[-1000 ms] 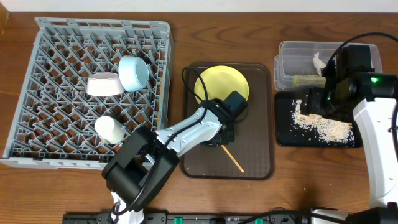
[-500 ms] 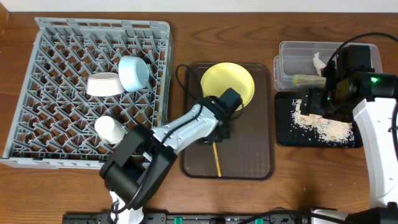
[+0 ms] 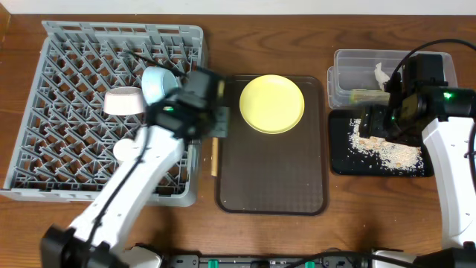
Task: Sort waste into correct bins and load items into the dishwasher
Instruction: 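Carry the second chopstick into the rack and release it, then reach the left gripper to the yellow plate rim and grasp it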
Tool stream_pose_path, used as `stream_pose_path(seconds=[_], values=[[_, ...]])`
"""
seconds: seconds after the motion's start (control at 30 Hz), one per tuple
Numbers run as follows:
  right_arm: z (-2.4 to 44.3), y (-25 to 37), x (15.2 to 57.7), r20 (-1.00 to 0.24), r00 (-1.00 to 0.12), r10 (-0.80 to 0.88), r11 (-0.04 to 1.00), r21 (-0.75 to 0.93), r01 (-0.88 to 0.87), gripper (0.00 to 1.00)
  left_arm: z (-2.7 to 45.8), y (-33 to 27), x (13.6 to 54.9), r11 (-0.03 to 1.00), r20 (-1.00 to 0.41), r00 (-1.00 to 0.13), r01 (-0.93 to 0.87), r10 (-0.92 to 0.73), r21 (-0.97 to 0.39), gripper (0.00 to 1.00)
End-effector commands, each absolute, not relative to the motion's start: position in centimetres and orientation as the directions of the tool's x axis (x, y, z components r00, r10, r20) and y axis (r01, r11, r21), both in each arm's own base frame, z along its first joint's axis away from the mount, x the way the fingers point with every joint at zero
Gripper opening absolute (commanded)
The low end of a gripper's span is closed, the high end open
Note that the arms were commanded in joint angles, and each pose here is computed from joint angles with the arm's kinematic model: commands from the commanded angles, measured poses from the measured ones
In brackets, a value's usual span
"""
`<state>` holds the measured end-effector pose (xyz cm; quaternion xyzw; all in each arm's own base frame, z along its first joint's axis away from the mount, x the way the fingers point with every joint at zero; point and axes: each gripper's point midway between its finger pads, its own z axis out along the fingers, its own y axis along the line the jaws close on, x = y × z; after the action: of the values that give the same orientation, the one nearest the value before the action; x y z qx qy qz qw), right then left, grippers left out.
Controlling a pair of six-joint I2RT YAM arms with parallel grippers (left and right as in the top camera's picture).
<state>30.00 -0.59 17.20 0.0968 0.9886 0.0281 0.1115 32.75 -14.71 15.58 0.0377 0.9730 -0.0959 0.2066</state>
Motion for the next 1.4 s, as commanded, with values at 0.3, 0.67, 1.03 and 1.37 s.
stream_pose_path(seconds=[0.3,0.67,1.03,1.37], values=[[18.0,-1.0,30.2,-0.243,-0.95,0.198,0.98,0.07,0.186,0.8,16.0,-5.8,35.6,0.994,-0.444,-0.894,0.089,0.054,-0.057,0.08],[18.0,-1.0,30.2,-0.243,-0.95,0.198,0.98,0.07,0.186,0.8,11.8,-5.9,36.9,0.995,-0.363,-0.929,0.089,0.066,-0.047,0.31],[18.1,-1.0,30.3,-0.248,-0.948,0.198,0.98,0.07,0.186,0.8,16.7,-12.8,37.9,0.931,-0.535,-0.834,0.291,0.135,-0.218,0.6],[18.1,-1.0,30.4,-0.25,-0.946,0.205,0.978,0.073,0.193,0.8,17.9,-22.2,38.7,0.859,-0.612,-0.721,0.496,0.325,-0.129,0.65]])
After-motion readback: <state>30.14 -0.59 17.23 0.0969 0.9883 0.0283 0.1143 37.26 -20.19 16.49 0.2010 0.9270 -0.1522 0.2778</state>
